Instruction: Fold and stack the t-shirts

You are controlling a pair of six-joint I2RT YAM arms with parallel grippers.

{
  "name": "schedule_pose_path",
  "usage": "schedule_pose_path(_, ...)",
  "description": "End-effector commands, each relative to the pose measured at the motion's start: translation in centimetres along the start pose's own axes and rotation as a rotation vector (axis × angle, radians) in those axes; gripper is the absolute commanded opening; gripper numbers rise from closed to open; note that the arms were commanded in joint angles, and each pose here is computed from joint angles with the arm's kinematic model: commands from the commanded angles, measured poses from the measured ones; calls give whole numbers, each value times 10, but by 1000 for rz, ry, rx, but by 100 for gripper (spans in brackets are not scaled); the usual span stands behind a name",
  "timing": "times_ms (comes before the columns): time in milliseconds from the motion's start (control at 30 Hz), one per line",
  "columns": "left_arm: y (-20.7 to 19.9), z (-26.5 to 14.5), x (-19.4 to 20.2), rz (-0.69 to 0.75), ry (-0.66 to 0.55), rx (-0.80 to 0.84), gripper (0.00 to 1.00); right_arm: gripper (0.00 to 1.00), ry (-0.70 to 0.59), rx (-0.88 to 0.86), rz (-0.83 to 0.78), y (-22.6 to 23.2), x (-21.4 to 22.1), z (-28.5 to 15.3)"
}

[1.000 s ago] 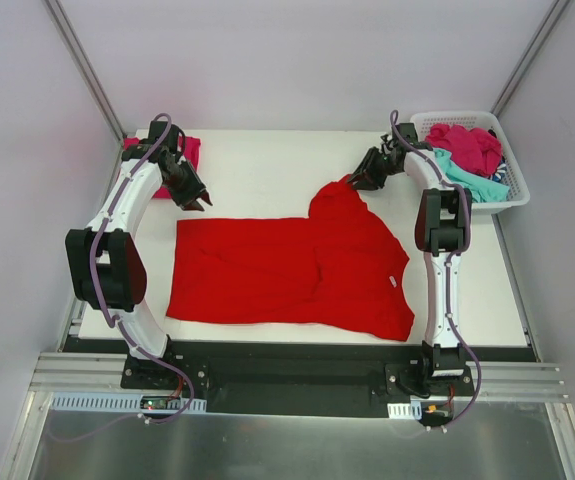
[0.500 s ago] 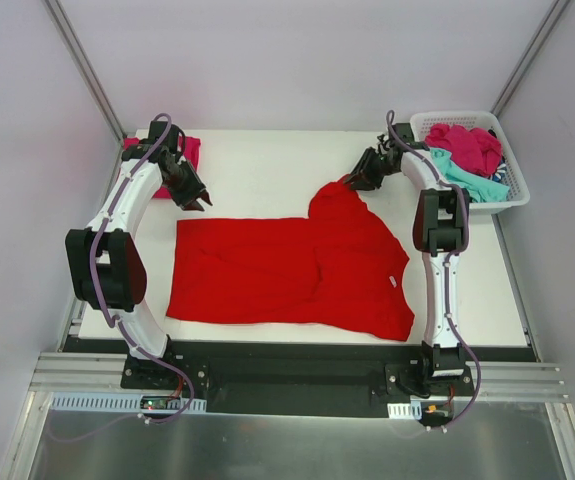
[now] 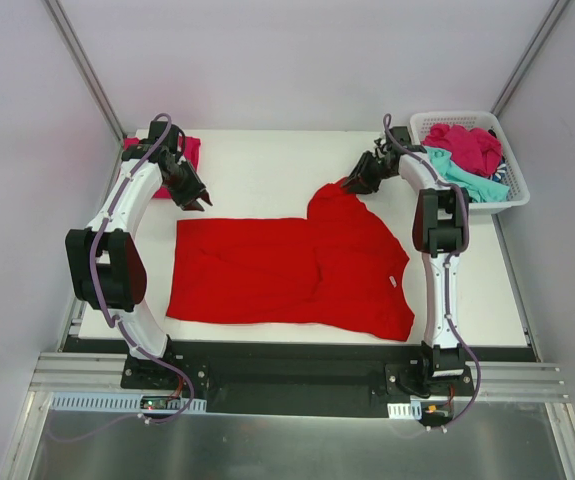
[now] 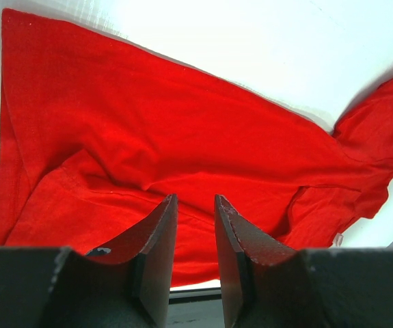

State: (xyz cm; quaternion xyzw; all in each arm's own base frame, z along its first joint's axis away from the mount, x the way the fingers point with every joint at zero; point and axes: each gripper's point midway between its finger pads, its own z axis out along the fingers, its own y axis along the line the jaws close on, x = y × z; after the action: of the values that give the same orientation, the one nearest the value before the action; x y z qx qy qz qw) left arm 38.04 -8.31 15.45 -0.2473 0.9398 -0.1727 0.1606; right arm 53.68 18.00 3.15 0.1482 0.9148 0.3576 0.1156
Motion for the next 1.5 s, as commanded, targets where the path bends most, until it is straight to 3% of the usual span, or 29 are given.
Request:
schedule_pose_path(0,-4,-14,5,23,-7,8,28,33,-23,-12,-33,21,3,-22)
schedule_pose_path(300,-2,-14,6,30,-8,5,28,33,-93,17,-163,40,-10,-48)
schedule_pose_path(633,-4,-11,6,30,-2,5,28,31,-70,192,-325,17,-3,-57)
schedule_pose_path(867,-5,-12,5,35,-6,2,28,31,-48,187,-370,22,-1,-51)
schedule_pose_path(1100,-7,-11,5,38,-1,1,28,31,-41,62,-259,47,8,-38)
schedule_pose_path(1233,-6,-10,6,35,4,-4,28,32,-130,-27,-112,75,6,-43)
schedule_pose_path(1300,-6,-10,6,38,4,-4,28,33,-180,-37,-111,89,5,-48)
schedule_pose_path(1467,-5,-13,7,40,-2,-7,28,33,-304,26,-21,102,-6,-84)
